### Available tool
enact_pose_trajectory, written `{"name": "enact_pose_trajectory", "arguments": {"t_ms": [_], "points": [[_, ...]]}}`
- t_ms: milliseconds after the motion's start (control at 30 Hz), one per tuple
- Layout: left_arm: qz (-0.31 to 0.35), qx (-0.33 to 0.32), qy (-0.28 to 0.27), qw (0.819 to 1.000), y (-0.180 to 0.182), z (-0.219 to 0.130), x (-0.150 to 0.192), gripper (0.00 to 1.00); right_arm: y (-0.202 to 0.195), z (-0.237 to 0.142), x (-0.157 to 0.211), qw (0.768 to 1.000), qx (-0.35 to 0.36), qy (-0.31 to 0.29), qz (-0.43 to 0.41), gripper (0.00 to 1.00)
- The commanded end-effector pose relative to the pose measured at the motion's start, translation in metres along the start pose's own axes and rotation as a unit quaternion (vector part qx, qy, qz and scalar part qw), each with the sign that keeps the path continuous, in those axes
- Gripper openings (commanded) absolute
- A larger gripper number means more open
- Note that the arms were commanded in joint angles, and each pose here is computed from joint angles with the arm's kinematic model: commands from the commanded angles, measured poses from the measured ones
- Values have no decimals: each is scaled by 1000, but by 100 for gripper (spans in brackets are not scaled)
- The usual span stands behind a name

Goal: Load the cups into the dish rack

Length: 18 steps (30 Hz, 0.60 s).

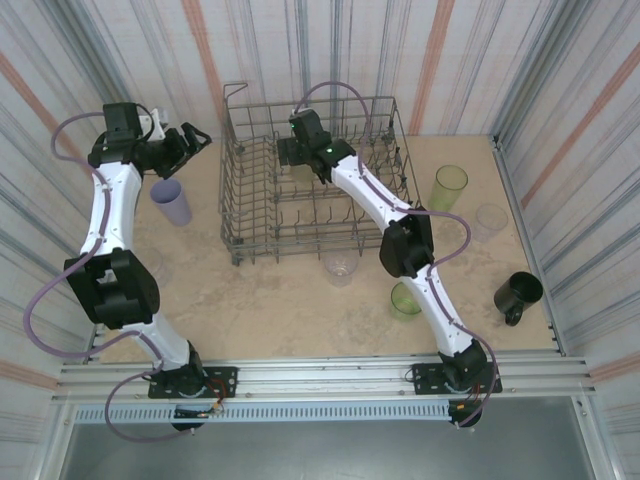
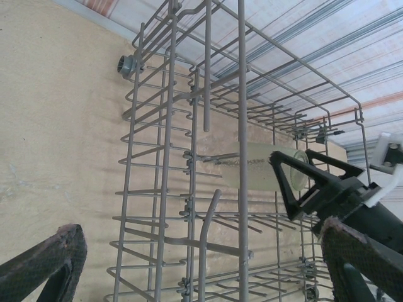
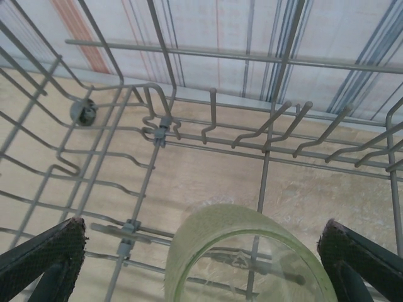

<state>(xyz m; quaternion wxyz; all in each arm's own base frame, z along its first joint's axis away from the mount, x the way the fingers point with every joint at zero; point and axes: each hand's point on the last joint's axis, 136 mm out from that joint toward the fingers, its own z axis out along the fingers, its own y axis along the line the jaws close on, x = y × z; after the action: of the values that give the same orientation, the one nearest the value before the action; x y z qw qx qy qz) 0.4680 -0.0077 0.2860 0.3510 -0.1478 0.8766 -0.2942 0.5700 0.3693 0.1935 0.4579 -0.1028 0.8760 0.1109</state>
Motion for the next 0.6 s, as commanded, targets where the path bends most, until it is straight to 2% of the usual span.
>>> {"name": "enact_pose_trajectory", "arguments": {"t_ms": [0, 333, 567], "points": [[-2, 10, -13, 1000, -2, -8, -5, 99, 4, -51, -52, 998, -29, -41, 30, 99], [-10, 6, -18, 1000, 5, -12, -9, 99, -9, -86, -74, 997, -35, -44, 54, 99], [-12, 3, -22, 1000, 8, -14, -11, 99, -13, -107, -63, 998, -35, -14, 54, 99]]}}
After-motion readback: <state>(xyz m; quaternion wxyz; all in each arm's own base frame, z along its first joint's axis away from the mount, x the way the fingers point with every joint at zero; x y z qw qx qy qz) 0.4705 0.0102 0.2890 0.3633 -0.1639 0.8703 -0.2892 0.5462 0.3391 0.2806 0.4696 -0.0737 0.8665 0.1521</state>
